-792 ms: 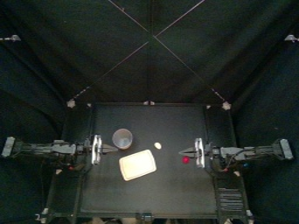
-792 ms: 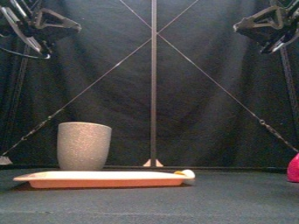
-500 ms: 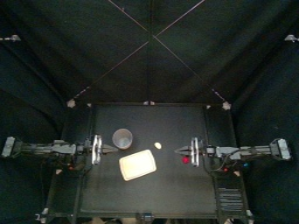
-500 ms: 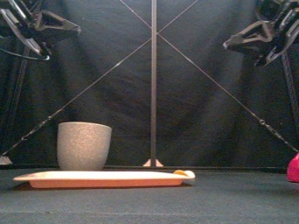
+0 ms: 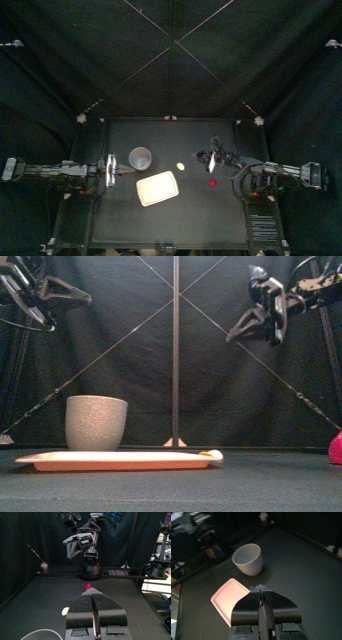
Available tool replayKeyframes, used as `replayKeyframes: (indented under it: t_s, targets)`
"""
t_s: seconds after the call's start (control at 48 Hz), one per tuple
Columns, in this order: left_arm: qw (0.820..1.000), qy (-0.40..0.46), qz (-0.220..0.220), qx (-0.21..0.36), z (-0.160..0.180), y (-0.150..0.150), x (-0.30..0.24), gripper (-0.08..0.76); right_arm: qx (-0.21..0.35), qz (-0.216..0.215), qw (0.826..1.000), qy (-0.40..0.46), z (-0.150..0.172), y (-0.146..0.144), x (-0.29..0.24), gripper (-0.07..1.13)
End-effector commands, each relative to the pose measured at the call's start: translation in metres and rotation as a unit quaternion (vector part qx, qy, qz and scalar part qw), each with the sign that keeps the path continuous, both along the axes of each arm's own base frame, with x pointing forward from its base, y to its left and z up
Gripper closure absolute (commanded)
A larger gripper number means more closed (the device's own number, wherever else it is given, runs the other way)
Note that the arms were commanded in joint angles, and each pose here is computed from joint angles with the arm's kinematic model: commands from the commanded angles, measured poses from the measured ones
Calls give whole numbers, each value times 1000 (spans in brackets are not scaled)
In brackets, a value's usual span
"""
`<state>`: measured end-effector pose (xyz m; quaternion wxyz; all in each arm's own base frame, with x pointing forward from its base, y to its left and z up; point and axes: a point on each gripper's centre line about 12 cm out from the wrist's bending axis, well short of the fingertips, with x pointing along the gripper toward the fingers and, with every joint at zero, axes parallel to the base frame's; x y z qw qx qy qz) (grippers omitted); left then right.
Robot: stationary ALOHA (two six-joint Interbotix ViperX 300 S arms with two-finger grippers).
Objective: Pick the chip then place it on the pink plate
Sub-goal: Pick the chip
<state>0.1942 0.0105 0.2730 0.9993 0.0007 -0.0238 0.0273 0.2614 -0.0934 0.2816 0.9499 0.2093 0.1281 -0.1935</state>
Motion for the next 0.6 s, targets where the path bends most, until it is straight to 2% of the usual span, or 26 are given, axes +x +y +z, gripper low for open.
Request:
replayKeyframes:
  t_s: [0.021, 0.208, 0.354, 0.458, 0.604]
  targets:
    - [1000, -8, 2, -1, 4, 1, 1, 636, 45, -37, 998, 26, -11, -18, -1, 1051]
    - [1000, -3, 2, 0, 0, 1, 1, 636, 112, -49, 988, 90, -59, -19, 6, 1028]
    - [1000, 1, 4, 0, -3, 2, 0, 636, 140, -28, 980, 141, -93, -5, 24, 941]
    - [1000, 5, 5, 0, -6, 2, 0, 636, 143, -17, 976, 163, -110, 0, 39, 833]
    - [1000, 10, 6, -1, -10, 2, -1, 636, 153, -12, 970, 189, -125, -2, 62, 579]
